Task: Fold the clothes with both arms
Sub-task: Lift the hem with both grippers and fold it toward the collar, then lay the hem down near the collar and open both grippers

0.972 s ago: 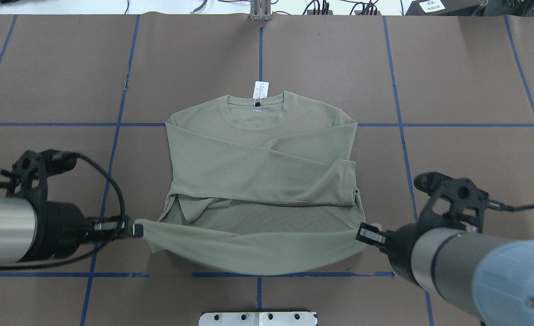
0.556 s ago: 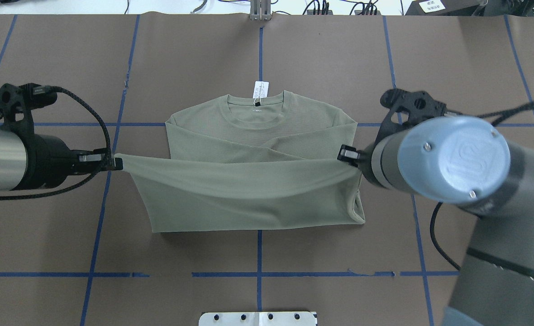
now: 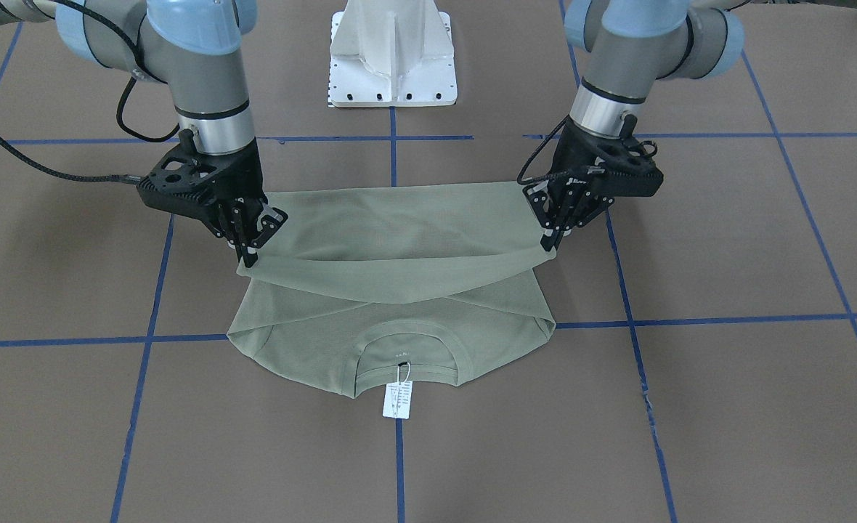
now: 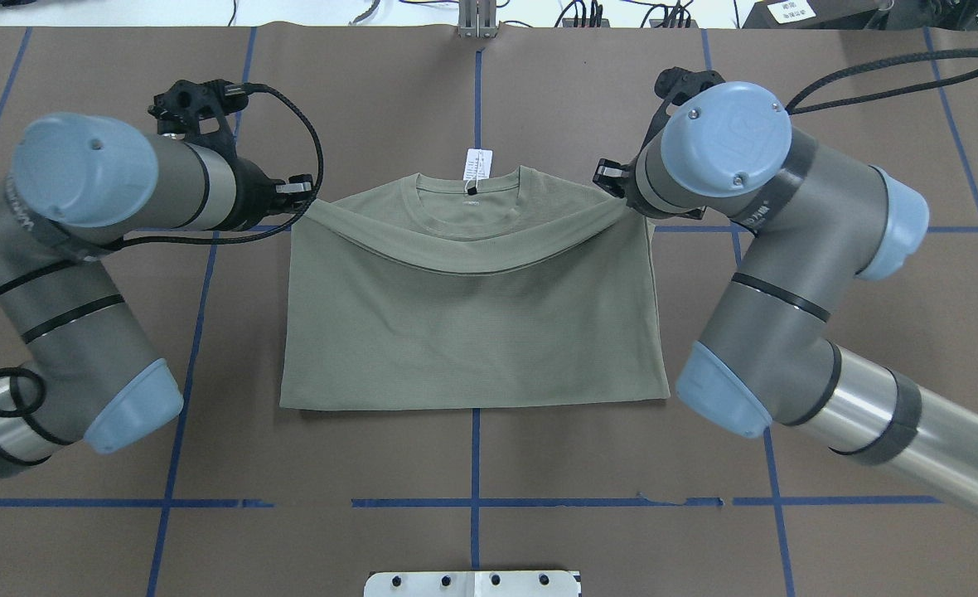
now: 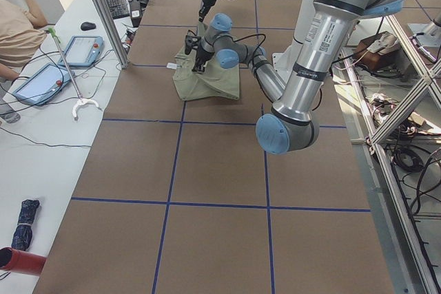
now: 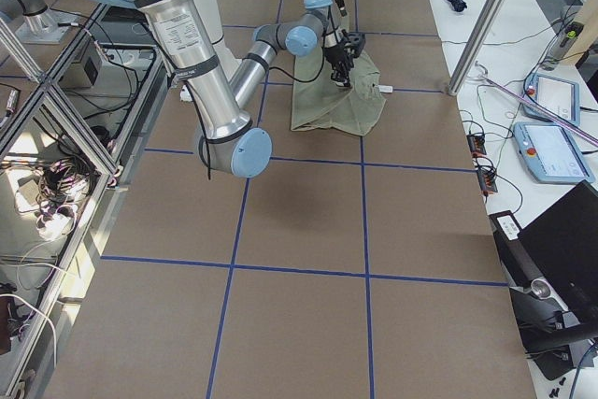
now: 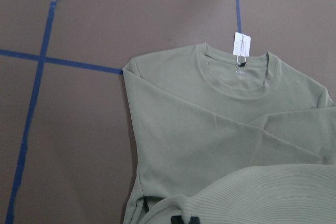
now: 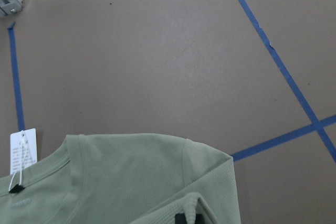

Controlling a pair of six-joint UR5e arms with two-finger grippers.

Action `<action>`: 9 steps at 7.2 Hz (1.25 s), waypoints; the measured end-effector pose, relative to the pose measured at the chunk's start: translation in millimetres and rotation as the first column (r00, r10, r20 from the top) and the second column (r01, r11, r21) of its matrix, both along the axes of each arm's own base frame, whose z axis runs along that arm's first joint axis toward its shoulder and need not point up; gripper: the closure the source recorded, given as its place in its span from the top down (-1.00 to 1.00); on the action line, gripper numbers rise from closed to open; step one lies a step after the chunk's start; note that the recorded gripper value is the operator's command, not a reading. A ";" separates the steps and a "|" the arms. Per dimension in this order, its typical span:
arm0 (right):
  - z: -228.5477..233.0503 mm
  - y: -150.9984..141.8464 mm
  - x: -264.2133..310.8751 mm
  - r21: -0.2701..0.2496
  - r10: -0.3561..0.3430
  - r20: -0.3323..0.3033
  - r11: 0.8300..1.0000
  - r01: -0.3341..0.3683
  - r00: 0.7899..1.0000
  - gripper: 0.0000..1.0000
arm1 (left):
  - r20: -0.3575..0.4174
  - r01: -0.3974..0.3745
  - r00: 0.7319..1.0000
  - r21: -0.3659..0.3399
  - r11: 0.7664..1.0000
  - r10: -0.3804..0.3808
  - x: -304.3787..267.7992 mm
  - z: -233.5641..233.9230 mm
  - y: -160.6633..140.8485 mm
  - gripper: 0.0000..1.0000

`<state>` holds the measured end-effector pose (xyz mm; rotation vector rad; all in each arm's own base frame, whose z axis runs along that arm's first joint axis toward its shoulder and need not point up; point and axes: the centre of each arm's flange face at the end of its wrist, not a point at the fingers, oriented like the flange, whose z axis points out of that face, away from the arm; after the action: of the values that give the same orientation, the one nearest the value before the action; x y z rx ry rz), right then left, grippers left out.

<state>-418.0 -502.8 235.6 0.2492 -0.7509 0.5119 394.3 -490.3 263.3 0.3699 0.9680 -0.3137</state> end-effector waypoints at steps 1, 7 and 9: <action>9.4 -20.7 -12.4 -0.010 -0.001 -0.030 1.000 0.000 1.000 -1.00 | 0.024 0.004 1.000 0.001 1.000 -0.004 13.8 16.5 -13.6 -1.00; 57.1 -81.9 -25.2 -0.004 -0.008 -0.100 1.000 0.008 0.995 -1.00 | 0.067 0.024 0.997 0.001 1.000 -0.024 35.9 51.8 -44.5 -1.00; 68.7 -85.5 -27.9 -0.012 -0.021 -0.122 1.000 0.020 0.992 -1.00 | 0.074 0.024 0.997 -0.004 1.000 -0.024 40.1 53.7 -49.5 -1.00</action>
<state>-445.9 -588.3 304.4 0.2604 -0.6305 0.4768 434.3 -539.8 317.1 0.3870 0.8902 -0.3220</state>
